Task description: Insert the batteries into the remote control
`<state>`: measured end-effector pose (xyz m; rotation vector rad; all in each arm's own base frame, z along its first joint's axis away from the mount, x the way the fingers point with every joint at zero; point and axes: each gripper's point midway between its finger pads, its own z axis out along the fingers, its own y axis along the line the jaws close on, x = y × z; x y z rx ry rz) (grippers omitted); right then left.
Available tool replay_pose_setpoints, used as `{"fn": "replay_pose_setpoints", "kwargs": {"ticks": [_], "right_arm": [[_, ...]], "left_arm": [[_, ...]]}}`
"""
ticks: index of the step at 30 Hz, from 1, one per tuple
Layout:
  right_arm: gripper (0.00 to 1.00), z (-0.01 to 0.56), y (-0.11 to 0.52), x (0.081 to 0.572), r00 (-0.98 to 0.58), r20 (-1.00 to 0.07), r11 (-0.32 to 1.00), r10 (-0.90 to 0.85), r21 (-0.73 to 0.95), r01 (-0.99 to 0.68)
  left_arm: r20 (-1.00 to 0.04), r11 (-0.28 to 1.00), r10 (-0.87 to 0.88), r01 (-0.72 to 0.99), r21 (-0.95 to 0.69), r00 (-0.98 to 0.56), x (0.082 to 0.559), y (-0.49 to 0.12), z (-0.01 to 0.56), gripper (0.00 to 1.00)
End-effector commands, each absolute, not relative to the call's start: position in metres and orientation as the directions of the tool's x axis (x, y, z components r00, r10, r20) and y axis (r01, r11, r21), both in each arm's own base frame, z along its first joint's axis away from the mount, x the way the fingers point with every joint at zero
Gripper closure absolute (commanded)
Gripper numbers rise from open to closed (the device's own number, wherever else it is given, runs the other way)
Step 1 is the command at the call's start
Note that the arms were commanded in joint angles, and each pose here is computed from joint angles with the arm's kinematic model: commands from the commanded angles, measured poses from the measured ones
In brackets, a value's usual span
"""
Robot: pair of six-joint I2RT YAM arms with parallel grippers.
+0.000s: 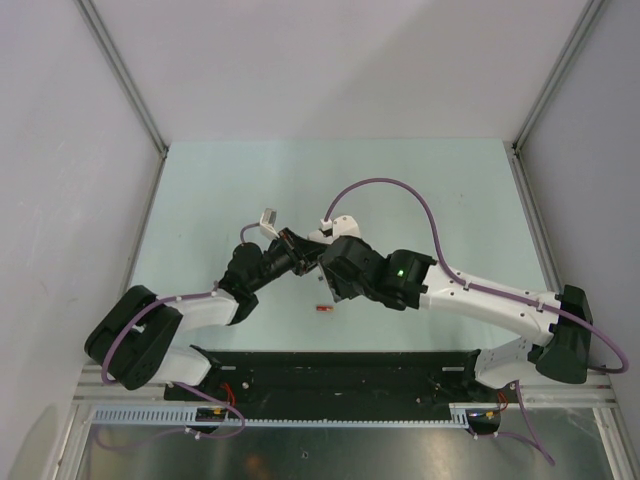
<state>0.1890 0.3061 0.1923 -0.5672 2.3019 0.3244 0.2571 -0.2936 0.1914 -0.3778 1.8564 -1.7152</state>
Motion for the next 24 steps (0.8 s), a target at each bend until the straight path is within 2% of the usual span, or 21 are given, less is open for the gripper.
{"fn": "replay_pose_setpoints", "kwargs": {"ticks": [1, 13, 24], "right_arm": [[0.48, 0.218, 0.313, 0.202, -0.600, -0.766, 0.883, -0.229, 0.096, -0.459], [0.36, 0.220, 0.310, 0.204, -0.599, -0.771, 0.889, -0.217, 0.098, -0.447], [0.33, 0.235, 0.299, 0.211, -0.585, -0.793, 0.902, -0.171, 0.113, -0.417]], "left_arm": [[-0.233, -0.005, -0.534, 0.279, -0.960, -0.813, 0.244, -0.304, 0.246, 1.00], [-0.220, -0.013, -0.532, 0.268, -0.963, -0.817, 0.243, -0.304, 0.244, 1.00], [-0.218, 0.008, -0.562, 0.258, -0.966, -0.798, 0.250, -0.300, 0.236, 1.00]]}}
